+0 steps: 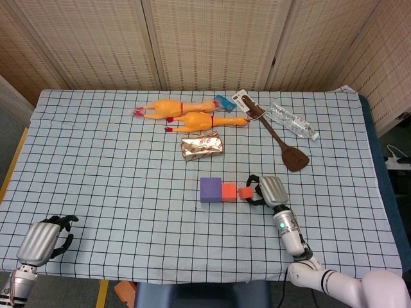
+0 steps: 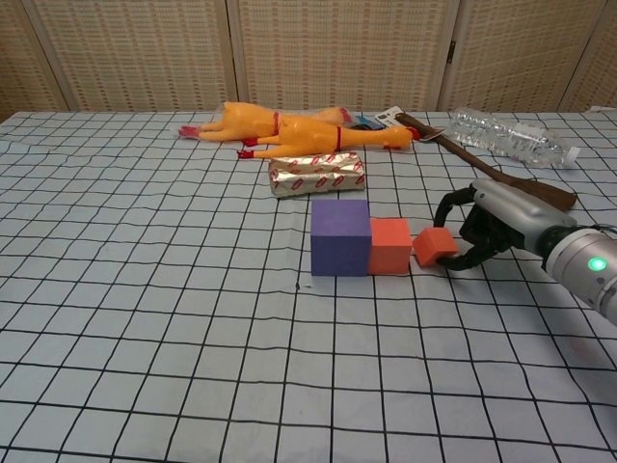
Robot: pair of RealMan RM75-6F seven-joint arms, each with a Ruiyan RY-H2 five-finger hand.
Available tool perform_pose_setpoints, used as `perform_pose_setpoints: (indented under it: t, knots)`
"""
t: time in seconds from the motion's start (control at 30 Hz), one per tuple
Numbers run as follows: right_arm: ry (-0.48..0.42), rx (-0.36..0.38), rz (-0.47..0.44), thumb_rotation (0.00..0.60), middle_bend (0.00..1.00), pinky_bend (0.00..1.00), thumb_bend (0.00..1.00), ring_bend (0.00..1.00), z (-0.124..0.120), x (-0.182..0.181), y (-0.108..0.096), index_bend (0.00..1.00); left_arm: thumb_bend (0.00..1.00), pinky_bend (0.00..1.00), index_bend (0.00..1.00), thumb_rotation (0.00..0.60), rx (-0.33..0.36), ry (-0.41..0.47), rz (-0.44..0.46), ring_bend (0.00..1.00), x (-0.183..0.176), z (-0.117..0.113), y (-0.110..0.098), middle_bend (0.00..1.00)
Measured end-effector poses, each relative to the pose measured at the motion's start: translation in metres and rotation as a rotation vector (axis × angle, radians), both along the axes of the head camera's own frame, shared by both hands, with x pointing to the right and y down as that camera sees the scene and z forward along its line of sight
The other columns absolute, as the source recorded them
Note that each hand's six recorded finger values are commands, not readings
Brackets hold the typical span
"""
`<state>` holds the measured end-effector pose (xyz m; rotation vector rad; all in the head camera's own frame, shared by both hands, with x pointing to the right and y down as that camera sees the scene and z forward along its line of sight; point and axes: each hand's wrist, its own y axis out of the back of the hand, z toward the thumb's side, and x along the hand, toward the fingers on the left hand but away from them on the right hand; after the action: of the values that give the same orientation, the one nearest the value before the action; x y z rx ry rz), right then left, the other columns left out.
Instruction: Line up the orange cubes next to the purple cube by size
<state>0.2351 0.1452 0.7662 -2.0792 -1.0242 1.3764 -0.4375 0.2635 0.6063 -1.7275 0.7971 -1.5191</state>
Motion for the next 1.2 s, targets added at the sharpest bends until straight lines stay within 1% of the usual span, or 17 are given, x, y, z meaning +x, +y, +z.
perform_pose_setpoints:
  t: [0.23, 0.3, 0.4, 0.47, 0.7, 0.87, 0.97, 1.07, 1.17, 1.2]
  knots:
    - [0.004, -0.006, -0.004, 0.600, 0.98, 0.95, 0.12, 0.97, 0.002, -0.001, 0.002, 0.55, 0.45, 0.55, 0.36, 0.600, 0.000, -0.001, -0.001, 0.40, 0.000, 0.000, 0.000, 0.50]
    - [0.008, -0.010, -0.008, 0.600, 0.98, 0.95, 0.12, 0.97, 0.003, -0.001, 0.002, 0.52, 0.45, 0.55, 0.36, 0.600, 0.001, 0.000, -0.001, 0.40, 0.000, 0.000, 0.000, 0.50]
    - [0.012, -0.016, -0.010, 0.600, 0.98, 0.95, 0.12, 0.97, 0.004, 0.000, 0.003, 0.44, 0.45, 0.55, 0.36, 0.600, 0.002, 0.001, -0.002, 0.40, -0.001, -0.001, 0.000, 0.50]
    - [0.011, -0.020, -0.010, 0.600, 0.98, 0.95, 0.12, 0.97, 0.004, 0.001, 0.003, 0.40, 0.45, 0.55, 0.36, 0.600, 0.002, 0.001, -0.002, 0.40, 0.000, -0.001, 0.000, 0.50]
    - [0.004, -0.026, -0.016, 0.600, 0.98, 0.95, 0.12, 0.97, 0.002, 0.002, 0.003, 0.31, 0.45, 0.55, 0.36, 0.600, -0.001, 0.000, 0.001, 0.40, 0.000, 0.000, 0.000, 0.50]
    - [-0.005, -0.022, -0.025, 0.600, 0.98, 0.95, 0.12, 0.97, -0.005, 0.003, 0.002, 0.30, 0.45, 0.55, 0.36, 0.600, 0.001, 0.000, -0.002, 0.40, -0.001, 0.000, 0.000, 0.50]
    - [-0.008, -0.018, -0.029, 0.600, 0.98, 0.95, 0.12, 0.97, -0.011, 0.005, 0.000, 0.31, 0.45, 0.55, 0.36, 0.600, 0.001, -0.001, -0.002, 0.40, -0.001, -0.001, 0.000, 0.50]
    - [0.008, -0.011, -0.037, 0.600, 0.98, 0.95, 0.12, 0.97, -0.017, 0.008, 0.000, 0.33, 0.45, 0.55, 0.36, 0.600, 0.001, -0.001, -0.003, 0.40, -0.001, 0.000, 0.000, 0.50]
    - [0.047, 0.001, -0.050, 0.600, 0.98, 0.95, 0.17, 0.97, -0.022, 0.013, -0.002, 0.35, 0.45, 0.55, 0.36, 0.600, 0.002, -0.002, -0.003, 0.40, -0.001, 0.000, 0.000, 0.50]
    - [0.066, 0.006, -0.054, 0.600, 0.98, 0.95, 0.20, 0.97, -0.024, 0.015, -0.002, 0.37, 0.45, 0.55, 0.36, 0.600, 0.001, -0.002, -0.003, 0.40, -0.001, 0.000, 0.000, 0.50]
